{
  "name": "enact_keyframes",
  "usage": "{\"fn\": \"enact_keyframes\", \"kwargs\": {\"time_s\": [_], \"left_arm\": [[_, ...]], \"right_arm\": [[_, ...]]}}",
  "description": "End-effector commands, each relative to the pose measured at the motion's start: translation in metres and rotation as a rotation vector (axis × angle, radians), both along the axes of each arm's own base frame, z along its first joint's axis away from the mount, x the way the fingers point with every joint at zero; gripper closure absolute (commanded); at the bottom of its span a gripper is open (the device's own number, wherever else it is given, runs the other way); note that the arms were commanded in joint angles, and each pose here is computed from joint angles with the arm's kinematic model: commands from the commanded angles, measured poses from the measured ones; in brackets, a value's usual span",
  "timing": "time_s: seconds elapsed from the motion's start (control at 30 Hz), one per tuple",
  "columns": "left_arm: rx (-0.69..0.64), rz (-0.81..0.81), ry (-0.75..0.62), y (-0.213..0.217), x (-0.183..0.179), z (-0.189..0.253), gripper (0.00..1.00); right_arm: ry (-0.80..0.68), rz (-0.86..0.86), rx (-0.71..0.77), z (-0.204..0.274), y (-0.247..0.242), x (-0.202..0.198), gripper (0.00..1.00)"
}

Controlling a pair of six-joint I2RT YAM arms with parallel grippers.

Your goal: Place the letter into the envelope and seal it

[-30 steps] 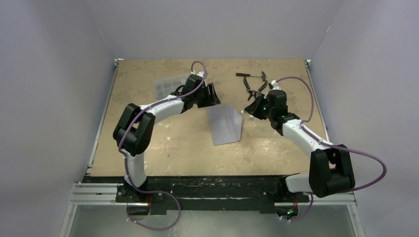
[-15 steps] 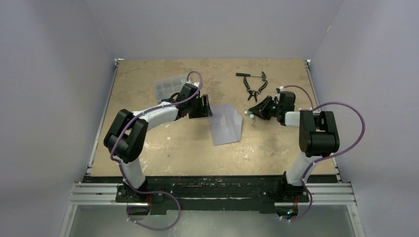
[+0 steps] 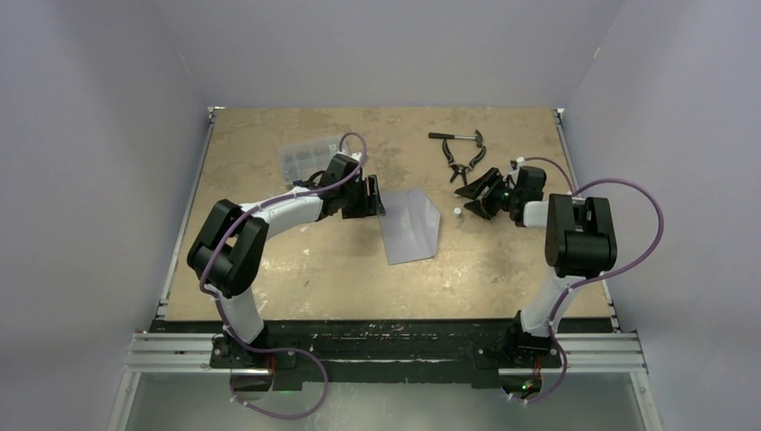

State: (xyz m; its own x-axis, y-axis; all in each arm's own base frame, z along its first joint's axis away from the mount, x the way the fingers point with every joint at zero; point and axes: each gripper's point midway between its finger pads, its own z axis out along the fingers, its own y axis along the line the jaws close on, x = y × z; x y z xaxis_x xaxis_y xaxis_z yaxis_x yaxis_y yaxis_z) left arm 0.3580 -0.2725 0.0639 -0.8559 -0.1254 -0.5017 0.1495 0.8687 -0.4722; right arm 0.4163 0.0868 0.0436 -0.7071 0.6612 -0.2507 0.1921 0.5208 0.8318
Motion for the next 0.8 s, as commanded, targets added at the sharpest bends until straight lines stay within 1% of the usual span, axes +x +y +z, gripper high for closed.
{"fn": "enact_keyframes", "kwargs": {"time_s": [0.0,0.17,0.23,0.27,0.33,0.43,0.47,0.53,0.7,0.77], "left_arm": [[-0.035,-0.022,-0.046,-0.007,0.009,0.020,0.42],[-0.048,-0.027,-0.040,-0.009,0.007,0.019,0.43],[-0.069,-0.041,-0.033,-0.013,0.005,0.020,0.45],[-0.076,-0.045,-0.031,-0.014,0.004,0.020,0.47],[-0.090,-0.051,-0.026,-0.017,0.003,0.021,0.54],[-0.106,-0.062,-0.007,-0.021,-0.002,0.018,0.61],[-0.111,-0.065,0.001,-0.022,-0.005,0.016,0.62],[-0.106,-0.066,0.020,-0.022,-0.011,0.009,0.62],[-0.081,-0.073,0.076,-0.022,-0.026,-0.015,0.62],[-0.071,-0.072,0.089,-0.022,-0.030,-0.020,0.62]], "right_arm": [[-0.054,-0.017,-0.017,0.019,-0.006,0.005,0.35],[-0.105,-0.072,-0.129,0.036,-0.021,0.005,0.35],[-0.126,-0.094,-0.165,0.044,-0.026,0.001,0.37],[-0.133,-0.114,-0.189,0.048,-0.031,-0.001,0.38],[-0.144,-0.136,-0.218,0.056,-0.035,-0.006,0.46],[-0.135,-0.156,-0.236,0.061,-0.037,-0.018,0.61],[-0.129,-0.156,-0.236,0.061,-0.035,-0.024,0.63],[-0.124,-0.138,-0.251,0.060,-0.026,-0.036,0.64],[-0.111,-0.028,-0.316,0.057,0.025,-0.063,0.63],[-0.102,-0.017,-0.340,0.053,0.037,-0.072,0.63]]}}
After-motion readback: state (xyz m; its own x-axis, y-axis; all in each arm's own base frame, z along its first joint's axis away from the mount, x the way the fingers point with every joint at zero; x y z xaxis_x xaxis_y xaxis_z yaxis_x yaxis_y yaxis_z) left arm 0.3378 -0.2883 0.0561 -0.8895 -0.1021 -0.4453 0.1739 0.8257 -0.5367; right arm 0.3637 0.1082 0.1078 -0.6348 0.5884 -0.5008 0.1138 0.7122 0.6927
